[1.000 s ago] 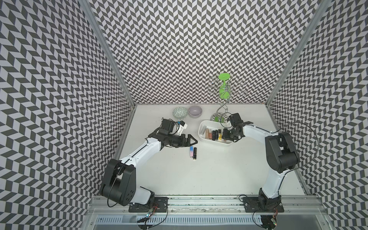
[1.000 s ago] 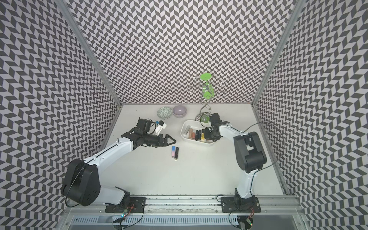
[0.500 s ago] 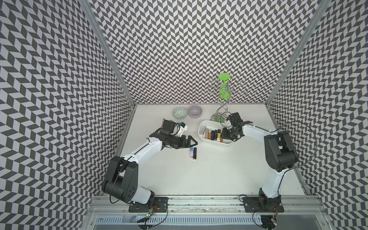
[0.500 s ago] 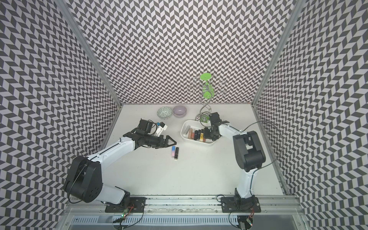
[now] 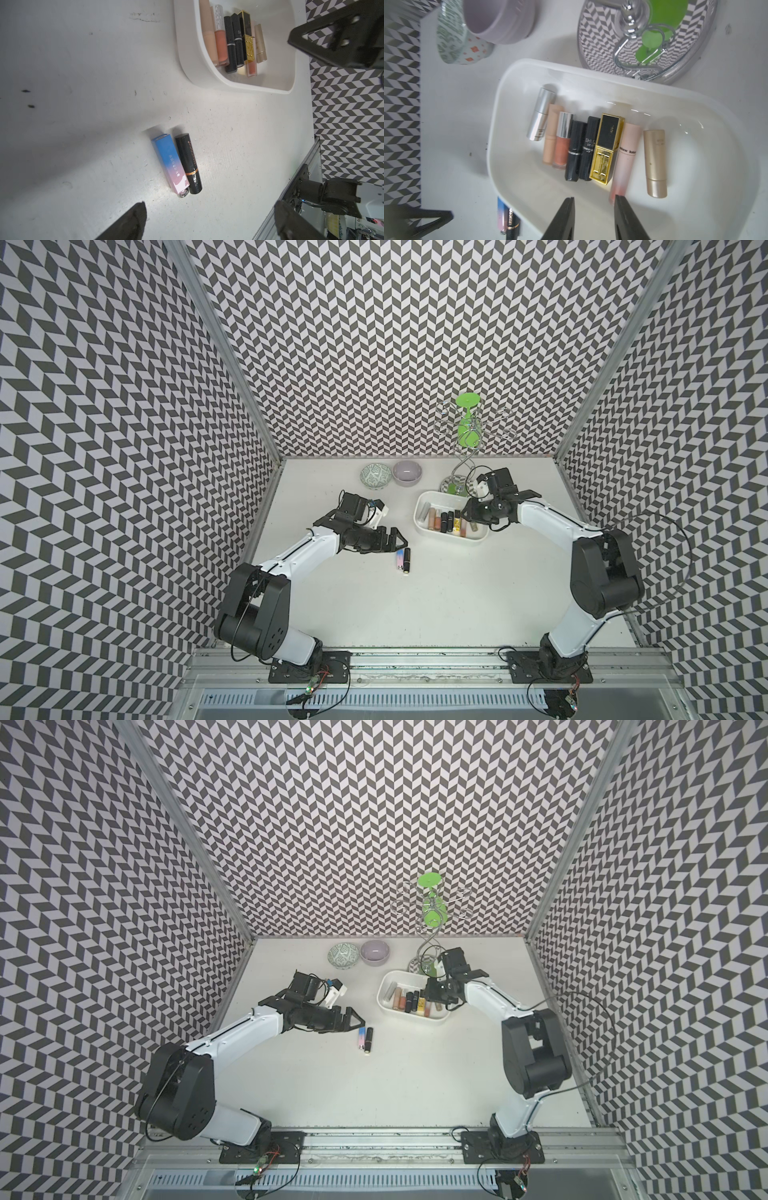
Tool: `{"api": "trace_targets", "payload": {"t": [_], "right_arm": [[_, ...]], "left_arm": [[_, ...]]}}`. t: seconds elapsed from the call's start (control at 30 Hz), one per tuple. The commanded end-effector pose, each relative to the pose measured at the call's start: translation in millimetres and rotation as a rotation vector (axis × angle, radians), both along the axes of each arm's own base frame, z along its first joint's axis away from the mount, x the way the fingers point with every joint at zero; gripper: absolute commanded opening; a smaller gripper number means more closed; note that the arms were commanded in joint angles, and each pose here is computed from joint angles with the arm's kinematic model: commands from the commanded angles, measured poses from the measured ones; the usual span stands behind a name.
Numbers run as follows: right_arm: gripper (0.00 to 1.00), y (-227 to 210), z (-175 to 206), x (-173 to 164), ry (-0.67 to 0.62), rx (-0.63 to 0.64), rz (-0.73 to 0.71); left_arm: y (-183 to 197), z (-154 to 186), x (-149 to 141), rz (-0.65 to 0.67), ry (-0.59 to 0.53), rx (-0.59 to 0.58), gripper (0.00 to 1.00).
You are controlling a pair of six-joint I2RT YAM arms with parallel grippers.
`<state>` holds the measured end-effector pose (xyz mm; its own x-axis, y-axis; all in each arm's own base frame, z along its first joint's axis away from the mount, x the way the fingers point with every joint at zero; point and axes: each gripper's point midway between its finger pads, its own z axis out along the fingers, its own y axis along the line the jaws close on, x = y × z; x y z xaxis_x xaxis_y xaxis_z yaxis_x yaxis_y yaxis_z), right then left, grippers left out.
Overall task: Put the lipstick into the storage box
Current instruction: Place the lipstick in the storage box, then pick up the lipstick at the center of the board.
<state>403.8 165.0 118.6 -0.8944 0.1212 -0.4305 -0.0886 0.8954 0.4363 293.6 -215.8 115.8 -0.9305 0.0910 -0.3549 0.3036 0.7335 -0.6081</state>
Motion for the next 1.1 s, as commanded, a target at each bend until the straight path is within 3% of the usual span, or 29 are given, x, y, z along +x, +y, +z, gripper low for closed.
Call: {"api": "trace_targets", "payload": {"t": [0.0,0.27,0.53,0.8,1.07], "right_arm": [[0.36,2,25,-9,-0.044,0.051,0.006],[0.36,7,61,-33,-0.086,0.133,0.032],[0.36,11,87,-56,-0.12,0.182,0.046],[0.36,7,96,-73,-0.132,0.182,0.06],[0.36,5,99,-79,-0.146,0.168,0.076]], "left_arm": [[11,-9,-3,0.017,-0.014,0.086,0.99],[33,-24,5,0.091,-0.049,0.288,0.98],[27,-35,20,0.063,-0.086,0.481,0.95],[6,-48,25,0.023,-0.079,0.536,0.93],[-5,-60,29,-0.004,-0.069,0.579,0.83]]}}
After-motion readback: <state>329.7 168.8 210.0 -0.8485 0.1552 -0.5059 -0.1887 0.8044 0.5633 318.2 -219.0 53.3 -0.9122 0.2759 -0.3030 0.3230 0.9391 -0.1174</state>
